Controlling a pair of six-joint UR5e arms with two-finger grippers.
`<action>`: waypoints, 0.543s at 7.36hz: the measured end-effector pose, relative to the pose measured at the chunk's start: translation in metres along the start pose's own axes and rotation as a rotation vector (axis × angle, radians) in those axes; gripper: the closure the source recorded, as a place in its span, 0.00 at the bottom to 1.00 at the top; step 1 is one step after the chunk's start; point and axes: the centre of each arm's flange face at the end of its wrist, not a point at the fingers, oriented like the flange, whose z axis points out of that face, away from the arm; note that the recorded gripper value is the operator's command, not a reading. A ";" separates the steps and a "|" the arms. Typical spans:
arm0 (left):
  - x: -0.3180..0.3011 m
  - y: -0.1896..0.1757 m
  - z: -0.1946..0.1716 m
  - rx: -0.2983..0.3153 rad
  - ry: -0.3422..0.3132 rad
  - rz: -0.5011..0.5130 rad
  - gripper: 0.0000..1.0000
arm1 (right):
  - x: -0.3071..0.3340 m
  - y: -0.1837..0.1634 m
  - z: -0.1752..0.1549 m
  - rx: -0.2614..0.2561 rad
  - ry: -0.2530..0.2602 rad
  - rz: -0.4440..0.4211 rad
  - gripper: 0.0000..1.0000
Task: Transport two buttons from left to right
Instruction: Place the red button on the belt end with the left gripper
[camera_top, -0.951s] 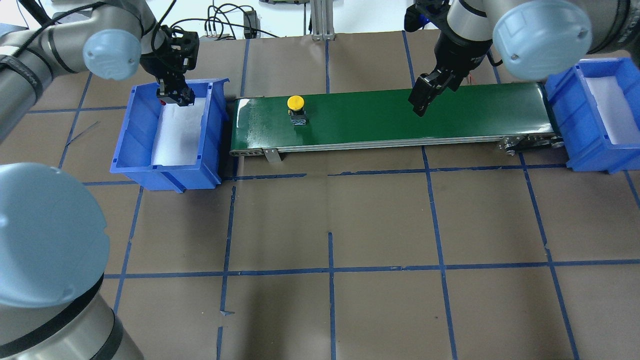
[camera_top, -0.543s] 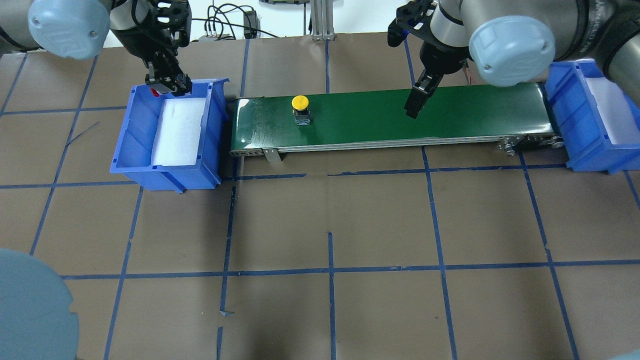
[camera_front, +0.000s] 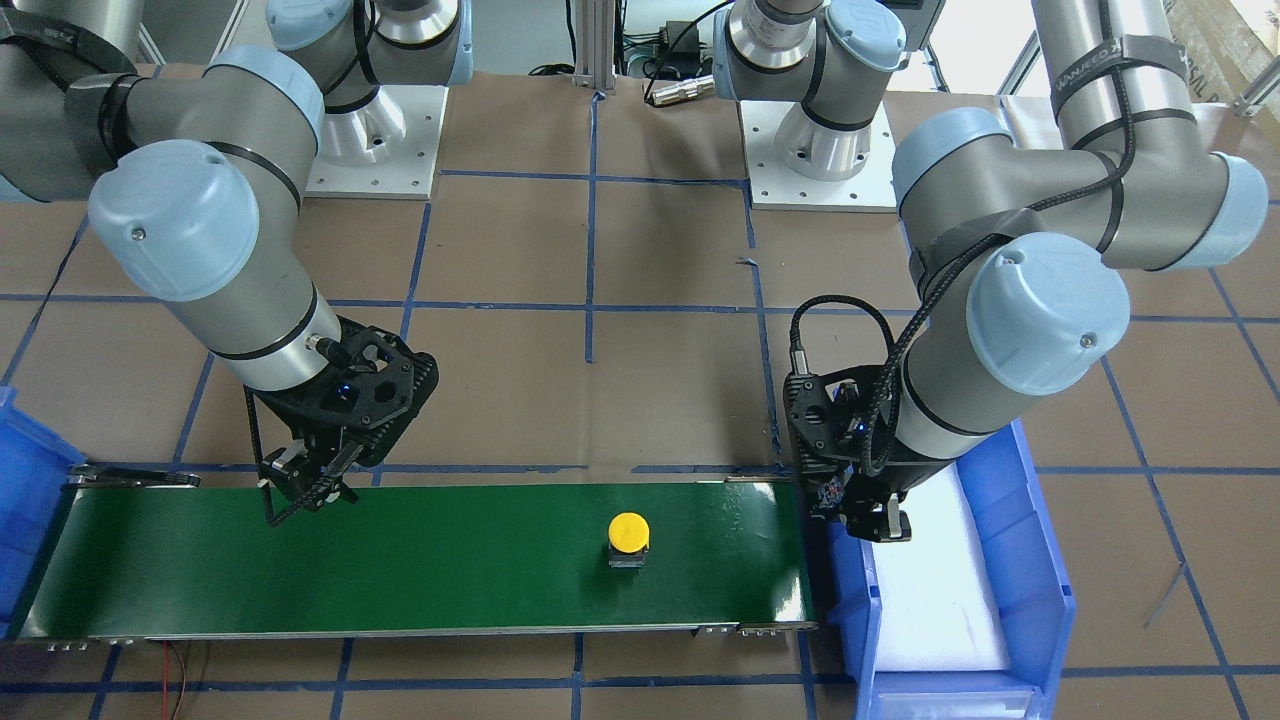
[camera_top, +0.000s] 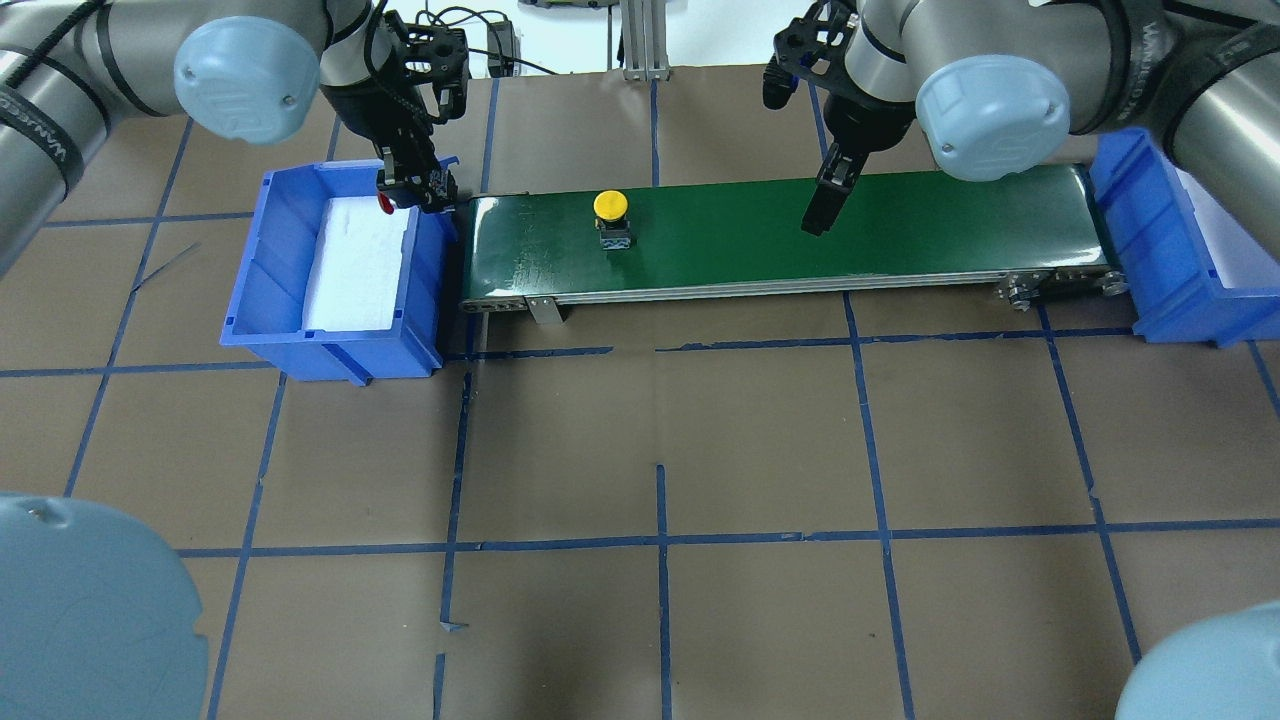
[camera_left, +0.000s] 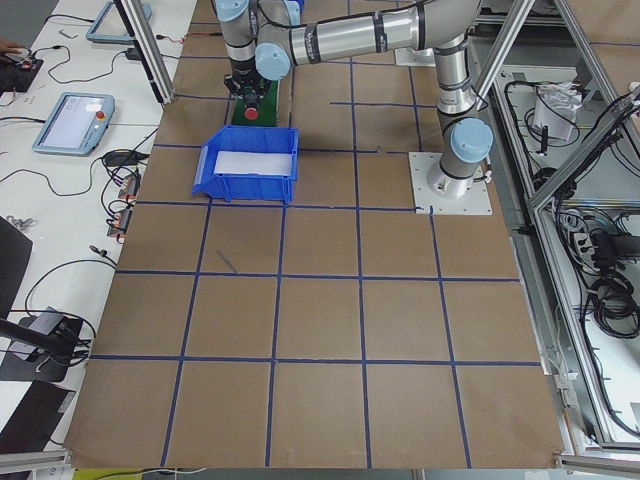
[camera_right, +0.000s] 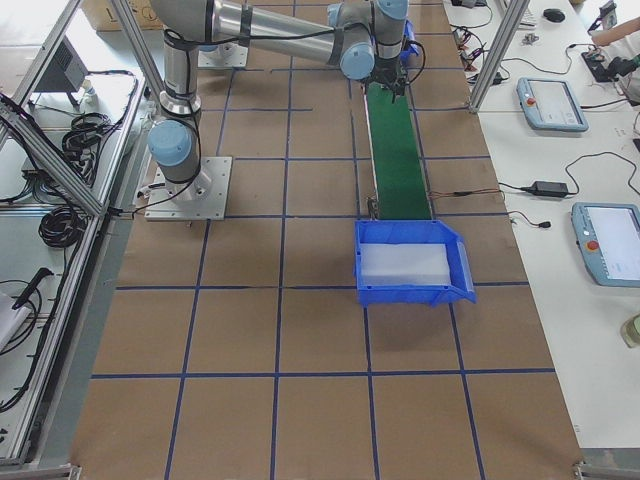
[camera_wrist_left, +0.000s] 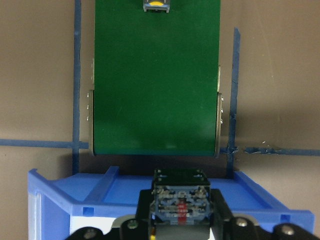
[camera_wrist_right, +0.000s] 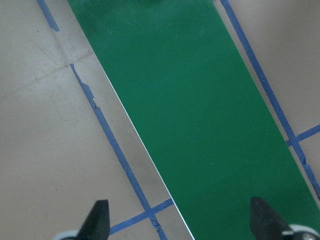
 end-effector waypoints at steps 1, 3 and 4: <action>-0.003 -0.008 0.009 0.000 -0.002 0.000 0.84 | 0.001 0.001 0.000 0.000 0.001 0.000 0.00; -0.011 -0.029 0.035 0.001 -0.016 0.014 0.84 | 0.003 0.001 0.005 -0.004 -0.003 -0.017 0.00; -0.017 -0.036 0.050 0.001 -0.025 0.020 0.84 | 0.004 0.000 0.008 -0.006 -0.007 -0.024 0.00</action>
